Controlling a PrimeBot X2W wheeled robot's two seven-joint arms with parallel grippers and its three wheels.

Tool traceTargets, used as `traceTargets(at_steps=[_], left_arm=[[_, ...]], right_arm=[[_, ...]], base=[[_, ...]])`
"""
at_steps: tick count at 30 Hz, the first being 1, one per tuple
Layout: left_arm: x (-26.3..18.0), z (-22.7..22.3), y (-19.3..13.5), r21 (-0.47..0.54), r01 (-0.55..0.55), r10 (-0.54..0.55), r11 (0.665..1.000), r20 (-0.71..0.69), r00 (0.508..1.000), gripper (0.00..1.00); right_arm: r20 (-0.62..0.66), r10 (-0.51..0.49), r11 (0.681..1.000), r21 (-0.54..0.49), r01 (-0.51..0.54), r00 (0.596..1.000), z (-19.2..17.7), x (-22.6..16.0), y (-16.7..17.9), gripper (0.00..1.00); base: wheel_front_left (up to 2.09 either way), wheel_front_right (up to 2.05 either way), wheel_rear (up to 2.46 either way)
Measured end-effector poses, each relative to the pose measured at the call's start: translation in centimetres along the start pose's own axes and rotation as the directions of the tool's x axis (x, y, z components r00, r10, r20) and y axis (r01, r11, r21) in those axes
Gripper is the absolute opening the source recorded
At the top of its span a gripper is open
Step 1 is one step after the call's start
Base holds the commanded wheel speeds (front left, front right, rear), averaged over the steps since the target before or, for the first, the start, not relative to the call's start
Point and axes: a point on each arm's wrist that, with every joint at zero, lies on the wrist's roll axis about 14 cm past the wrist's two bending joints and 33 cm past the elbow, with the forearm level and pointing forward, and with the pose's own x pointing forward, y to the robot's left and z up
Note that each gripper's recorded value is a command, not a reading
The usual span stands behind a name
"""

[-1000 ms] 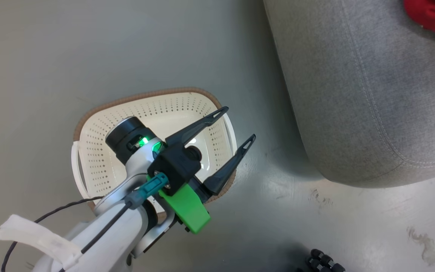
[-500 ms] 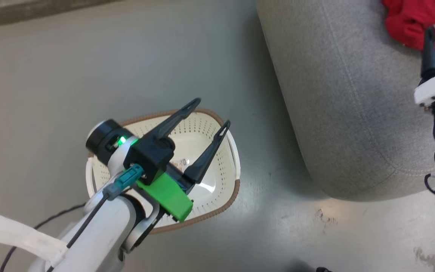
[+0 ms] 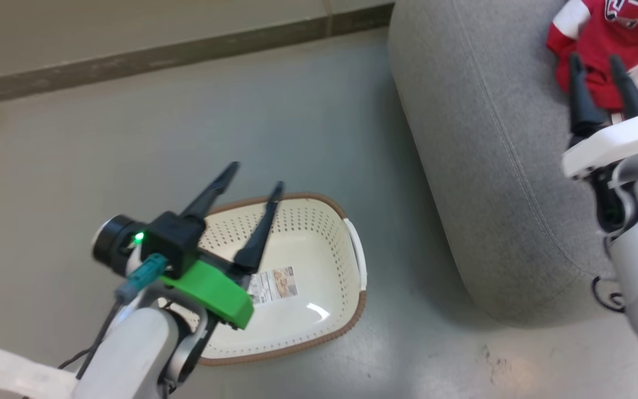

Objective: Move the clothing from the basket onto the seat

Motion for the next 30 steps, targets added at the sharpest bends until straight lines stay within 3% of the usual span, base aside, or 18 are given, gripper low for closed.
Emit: traceTargets(at_steps=[6,15,30], left_arm=[[-2.4,0.8,3.1,0.01,-0.168,0.168,0.986,0.028,0.985,1.0],[-6.6,2.0,5.9,0.033,-0.329,0.326,0.944,0.071,0.943,1.0],[-12.9,2.9,7.1,0.016,-0.498,0.493,0.867,0.118,0.862,1.0]], right_arm=[[0.054,0.111,0.994,0.015,-0.112,0.992,1.1,-1.0,4.6,1.0],[0.116,0.213,0.976,0.015,-0.217,0.97,2.5,-3.6,8.9,1.0],[0.086,0.245,0.968,0.028,-0.248,0.966,0.3,-9.0,11.1,1.0]], base=[[0.0,0.0,0.0],[0.0,0.0,0.0],[0.0,0.0,0.0]])
